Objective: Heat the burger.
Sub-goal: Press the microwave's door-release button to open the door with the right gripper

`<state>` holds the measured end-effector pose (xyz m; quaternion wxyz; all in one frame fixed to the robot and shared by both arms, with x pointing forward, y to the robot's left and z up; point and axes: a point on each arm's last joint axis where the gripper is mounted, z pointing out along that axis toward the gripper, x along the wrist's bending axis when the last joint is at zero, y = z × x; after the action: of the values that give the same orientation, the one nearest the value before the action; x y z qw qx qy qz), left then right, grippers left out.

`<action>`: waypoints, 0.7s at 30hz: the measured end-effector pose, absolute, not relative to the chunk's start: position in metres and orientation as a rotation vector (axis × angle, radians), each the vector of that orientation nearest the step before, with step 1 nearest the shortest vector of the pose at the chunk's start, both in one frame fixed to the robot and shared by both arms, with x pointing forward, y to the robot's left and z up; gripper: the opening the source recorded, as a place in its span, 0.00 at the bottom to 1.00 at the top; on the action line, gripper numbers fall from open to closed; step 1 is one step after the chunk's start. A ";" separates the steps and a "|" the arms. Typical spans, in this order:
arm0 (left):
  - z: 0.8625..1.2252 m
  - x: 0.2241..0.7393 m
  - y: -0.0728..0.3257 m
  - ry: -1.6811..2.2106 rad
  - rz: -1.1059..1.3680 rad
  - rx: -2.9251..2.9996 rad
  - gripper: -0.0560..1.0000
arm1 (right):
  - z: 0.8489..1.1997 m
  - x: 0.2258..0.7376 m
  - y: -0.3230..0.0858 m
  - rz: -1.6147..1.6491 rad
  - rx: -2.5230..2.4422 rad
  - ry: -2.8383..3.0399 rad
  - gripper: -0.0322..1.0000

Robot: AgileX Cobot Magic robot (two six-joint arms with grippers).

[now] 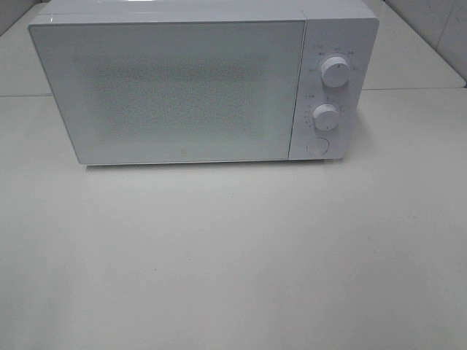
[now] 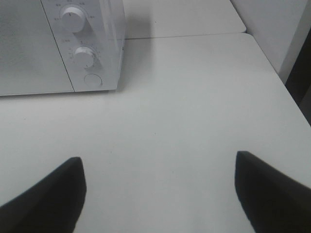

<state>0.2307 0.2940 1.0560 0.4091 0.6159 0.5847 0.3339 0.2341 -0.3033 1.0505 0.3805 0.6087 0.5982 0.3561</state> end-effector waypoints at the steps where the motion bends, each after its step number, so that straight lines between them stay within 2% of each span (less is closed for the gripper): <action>1: 1.056 0.231 0.294 1.473 0.841 1.551 0.99 | 1.050 0.234 -0.303 0.909 1.554 1.527 0.77; 21: 1.056 0.231 0.294 1.473 0.841 1.551 0.99 | 1.050 0.234 -0.303 0.909 1.555 1.526 0.76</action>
<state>0.2307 0.2940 1.0560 0.4091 0.6159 0.5847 0.3339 0.2341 -0.3033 1.0505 0.3807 0.6090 0.5979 0.3559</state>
